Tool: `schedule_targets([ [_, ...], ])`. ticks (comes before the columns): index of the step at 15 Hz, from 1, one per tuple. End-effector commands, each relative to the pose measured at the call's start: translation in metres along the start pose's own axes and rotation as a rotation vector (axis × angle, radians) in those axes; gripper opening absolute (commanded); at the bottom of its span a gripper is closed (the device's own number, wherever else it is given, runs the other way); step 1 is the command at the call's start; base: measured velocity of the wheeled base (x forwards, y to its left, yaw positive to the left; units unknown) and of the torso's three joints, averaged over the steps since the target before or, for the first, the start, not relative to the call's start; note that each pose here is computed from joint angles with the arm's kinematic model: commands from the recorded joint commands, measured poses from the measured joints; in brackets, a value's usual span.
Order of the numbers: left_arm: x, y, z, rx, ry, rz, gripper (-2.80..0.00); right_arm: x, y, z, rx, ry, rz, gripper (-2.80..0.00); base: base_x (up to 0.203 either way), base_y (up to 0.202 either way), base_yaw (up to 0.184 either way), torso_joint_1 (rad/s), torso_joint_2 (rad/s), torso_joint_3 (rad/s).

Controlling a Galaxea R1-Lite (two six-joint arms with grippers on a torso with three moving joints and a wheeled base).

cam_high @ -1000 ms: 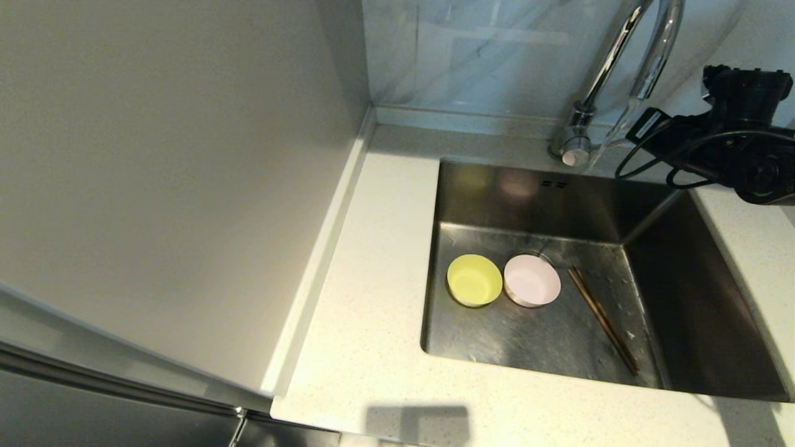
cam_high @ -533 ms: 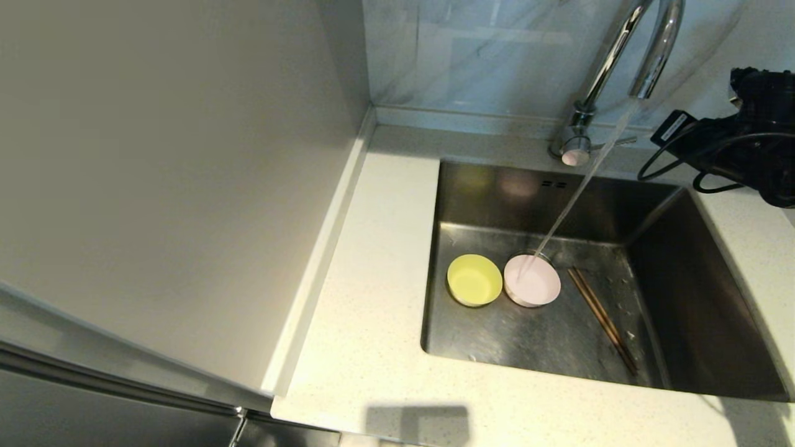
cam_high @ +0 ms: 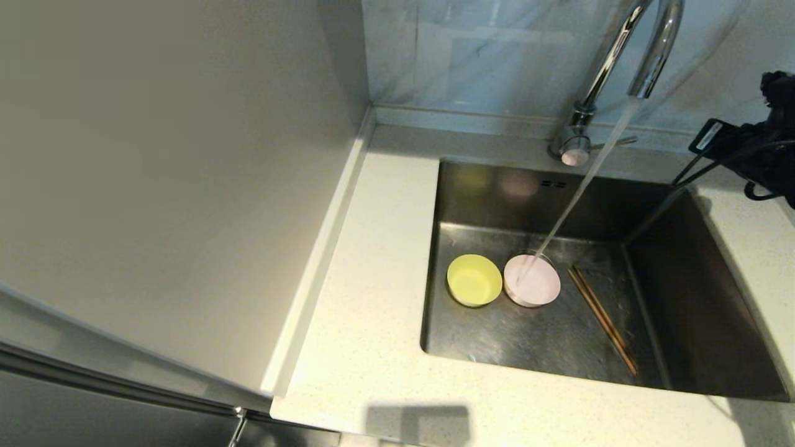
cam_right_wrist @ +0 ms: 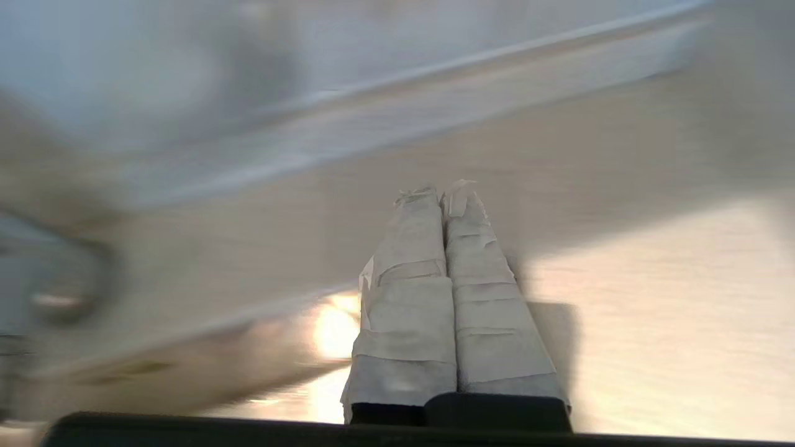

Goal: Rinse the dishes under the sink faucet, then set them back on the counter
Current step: Wait for the water to rinse the bowl

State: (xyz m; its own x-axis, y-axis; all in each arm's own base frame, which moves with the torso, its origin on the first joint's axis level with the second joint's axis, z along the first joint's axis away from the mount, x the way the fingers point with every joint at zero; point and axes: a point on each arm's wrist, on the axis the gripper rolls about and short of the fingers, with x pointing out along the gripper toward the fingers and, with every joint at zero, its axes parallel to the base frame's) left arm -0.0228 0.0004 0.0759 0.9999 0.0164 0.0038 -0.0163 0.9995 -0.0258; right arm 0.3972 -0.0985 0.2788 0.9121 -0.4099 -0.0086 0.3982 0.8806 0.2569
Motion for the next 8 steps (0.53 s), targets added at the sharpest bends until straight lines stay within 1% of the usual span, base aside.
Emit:
schedule_targets([
  [1, 0.0, 0.0, 0.0, 0.0, -0.004, 0.0, -2.8, -0.017, -0.013, 0.01, -0.06, -0.017, -0.039, -2.8, 0.0, 0.0, 0.0, 0.0, 0.0, 0.0],
  [3, 0.0, 0.0, 0.0, 0.0, -0.004, 0.0, -2.8, -0.035, -0.028, 0.004, -0.172, 0.006, -0.082, -2.8, 0.0, 0.0, 0.0, 0.0, 0.0, 0.0],
  [4, 0.0, 0.0, 0.0, 0.0, -0.004, 0.0, -2.8, -0.048, -0.033, 0.003, -0.215, 0.011, -0.099, -2.8, 0.0, 0.0, 0.0, 0.0, 0.0, 0.0],
  [6, 0.0, 0.0, 0.0, 0.0, -0.004, 0.0, -2.8, -0.081, -0.039, 0.008, -0.253, 0.002, -0.141, -2.8, 0.0, 0.0, 0.0, 0.0, 0.0, 0.0],
  [8, 0.0, 0.0, 0.0, 0.0, -0.004, 0.0, -2.8, -0.113, -0.043, 0.015, -0.265, -0.017, -0.197, -2.8, 0.0, 0.0, 0.0, 0.0, 0.0, 0.0],
])
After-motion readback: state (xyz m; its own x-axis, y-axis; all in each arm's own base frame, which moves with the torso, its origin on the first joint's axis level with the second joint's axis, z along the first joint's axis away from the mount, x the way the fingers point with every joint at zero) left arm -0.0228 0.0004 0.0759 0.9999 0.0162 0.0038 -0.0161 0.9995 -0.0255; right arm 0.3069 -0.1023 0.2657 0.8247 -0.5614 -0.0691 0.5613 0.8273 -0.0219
